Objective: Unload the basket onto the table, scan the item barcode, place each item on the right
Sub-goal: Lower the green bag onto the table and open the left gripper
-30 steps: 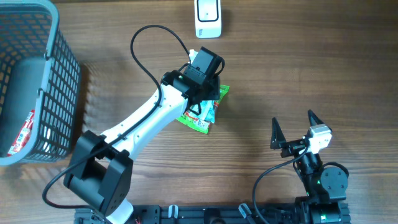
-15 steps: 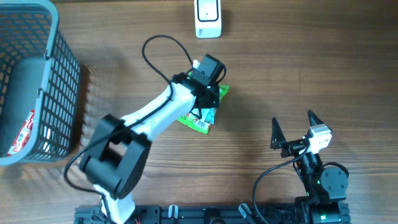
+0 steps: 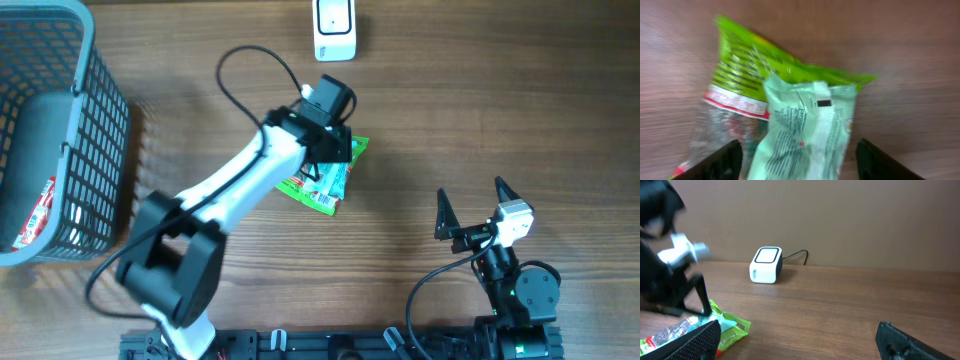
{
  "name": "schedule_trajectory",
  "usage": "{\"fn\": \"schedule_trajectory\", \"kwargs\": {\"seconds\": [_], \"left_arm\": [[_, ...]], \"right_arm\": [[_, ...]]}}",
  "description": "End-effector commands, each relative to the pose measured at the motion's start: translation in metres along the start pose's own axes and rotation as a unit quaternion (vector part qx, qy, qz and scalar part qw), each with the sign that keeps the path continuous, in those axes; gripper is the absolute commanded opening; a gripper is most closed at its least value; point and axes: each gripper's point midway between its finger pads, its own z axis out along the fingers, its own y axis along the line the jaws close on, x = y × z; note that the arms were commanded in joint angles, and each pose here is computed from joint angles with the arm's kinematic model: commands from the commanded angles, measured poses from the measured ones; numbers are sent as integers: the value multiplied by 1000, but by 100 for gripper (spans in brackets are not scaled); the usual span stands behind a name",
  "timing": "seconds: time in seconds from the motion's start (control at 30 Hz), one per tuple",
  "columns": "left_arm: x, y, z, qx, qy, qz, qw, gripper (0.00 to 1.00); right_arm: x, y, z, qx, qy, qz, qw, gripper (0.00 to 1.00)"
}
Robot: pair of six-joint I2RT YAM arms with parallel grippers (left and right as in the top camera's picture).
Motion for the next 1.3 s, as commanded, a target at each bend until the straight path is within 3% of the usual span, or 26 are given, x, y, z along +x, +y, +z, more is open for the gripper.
{"fn": "schedule_trajectory", "kwargs": {"seconds": [0.0, 0.03, 0.07, 0.1, 0.37, 0.63, 0.77, 0.9, 0.97, 1.1, 1.13, 1.17, 1.2, 1.27], "left_arm": [[-15, -4, -39, 11, -31, -3, 999, 59], [-8, 0, -38, 3, -17, -1, 1000, 37], [1, 3, -34, -5, -1, 1, 1000, 7], [9, 3, -31, -8, 12, 3, 1000, 4], [77, 9, 20, -15, 108, 16, 994, 4], [101, 24, 60, -36, 128, -2, 991, 15], [77, 14, 34, -18, 99, -5, 995, 30], [33, -7, -16, 27, 25, -10, 999, 54], [13, -13, -37, 46, -21, -12, 999, 60], [-4, -2, -44, 13, -66, -16, 998, 53], [-4, 1, -40, 3, -66, -16, 998, 42], [-1, 3, -35, -1, -60, -16, 998, 19], [2, 5, -27, -6, -51, -17, 999, 4], [7, 6, -16, -14, -38, -15, 999, 4]], "right_arm": [[-2, -2, 0, 5, -5, -6, 1000, 100], [-2, -2, 0, 5, -5, -6, 1000, 100], [-2, -2, 0, 5, -5, -6, 1000, 100], [-2, -2, 0, 5, -5, -6, 1000, 100], [-2, -2, 0, 5, -4, -6, 1000, 100], [-2, -2, 0, 5, -5, -6, 1000, 100], [-2, -2, 0, 5, -5, -6, 1000, 100], [-2, -2, 0, 5, -5, -6, 1000, 100], [-2, -2, 0, 5, -5, -6, 1000, 100], [-2, -2, 0, 5, -5, -7, 1000, 100], [-2, -2, 0, 5, -5, -7, 1000, 100], [-2, -2, 0, 5, -5, -6, 1000, 100], [-2, -2, 0, 5, -5, -6, 1000, 100], [-2, -2, 0, 5, -5, -6, 1000, 100]]}}
